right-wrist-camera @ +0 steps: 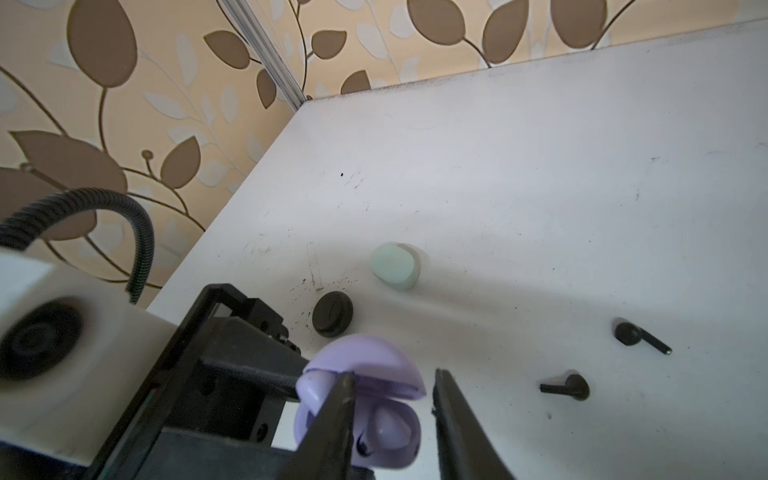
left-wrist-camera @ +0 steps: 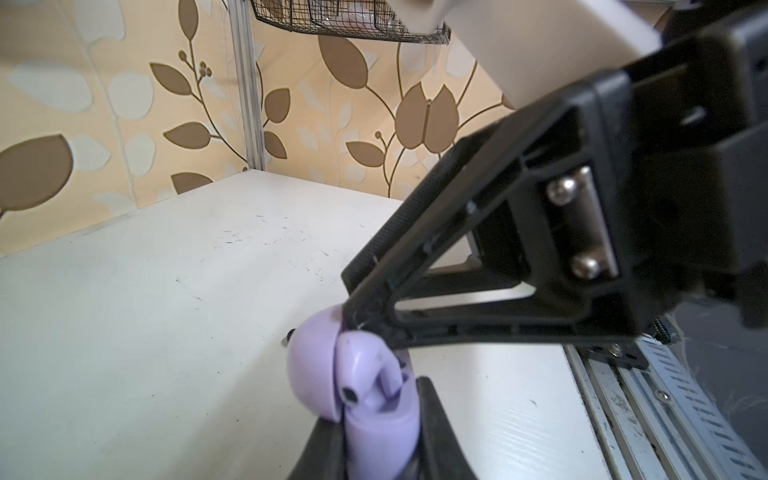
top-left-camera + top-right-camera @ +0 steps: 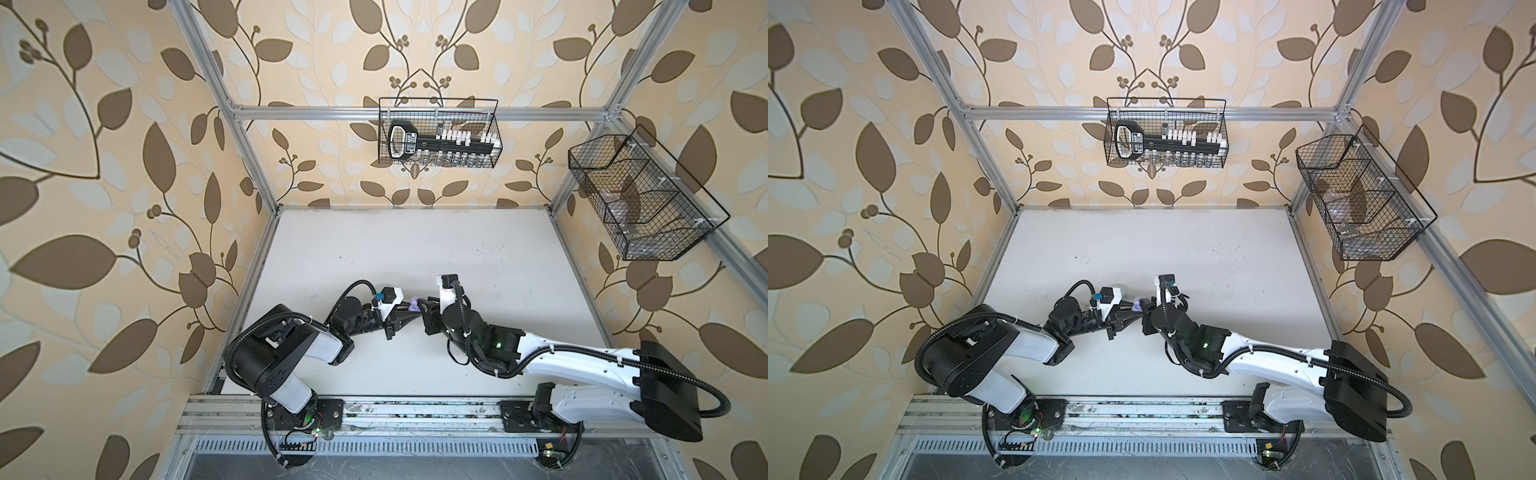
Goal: Insert the wireless bluetooth earbuds into the charging case
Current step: 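Press the earbud down into the case and open the right gripper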
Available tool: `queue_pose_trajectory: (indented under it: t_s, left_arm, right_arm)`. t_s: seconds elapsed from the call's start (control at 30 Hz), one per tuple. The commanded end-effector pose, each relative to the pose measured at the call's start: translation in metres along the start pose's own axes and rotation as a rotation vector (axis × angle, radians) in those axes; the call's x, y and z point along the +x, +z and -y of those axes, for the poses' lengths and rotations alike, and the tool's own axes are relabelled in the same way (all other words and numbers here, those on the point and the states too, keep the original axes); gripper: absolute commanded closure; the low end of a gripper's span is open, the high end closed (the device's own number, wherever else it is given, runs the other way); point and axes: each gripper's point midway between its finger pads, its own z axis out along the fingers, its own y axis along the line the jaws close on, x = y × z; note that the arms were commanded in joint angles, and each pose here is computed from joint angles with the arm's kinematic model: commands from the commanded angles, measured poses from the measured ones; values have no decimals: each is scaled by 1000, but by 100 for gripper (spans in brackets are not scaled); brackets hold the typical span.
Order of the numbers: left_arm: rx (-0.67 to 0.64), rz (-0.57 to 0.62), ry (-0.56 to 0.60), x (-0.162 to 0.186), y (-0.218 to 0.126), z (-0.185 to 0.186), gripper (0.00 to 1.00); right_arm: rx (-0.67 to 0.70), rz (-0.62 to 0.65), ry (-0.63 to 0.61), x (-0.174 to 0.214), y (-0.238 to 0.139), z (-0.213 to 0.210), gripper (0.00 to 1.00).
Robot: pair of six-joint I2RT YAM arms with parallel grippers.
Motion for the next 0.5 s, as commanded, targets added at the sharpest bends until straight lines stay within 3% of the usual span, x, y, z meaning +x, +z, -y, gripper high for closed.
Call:
queue_pose_trajectory:
  t_s: [0.0,0.47]
  left_arm:
    - [52,74,95,-24,-3,13,100]
    - [59,71,105,-23,-5,16,100]
  right_arm:
    - [-24,3,-5,-7,-1,-11,67]
    - [29,69,11,-27,-27,6,66]
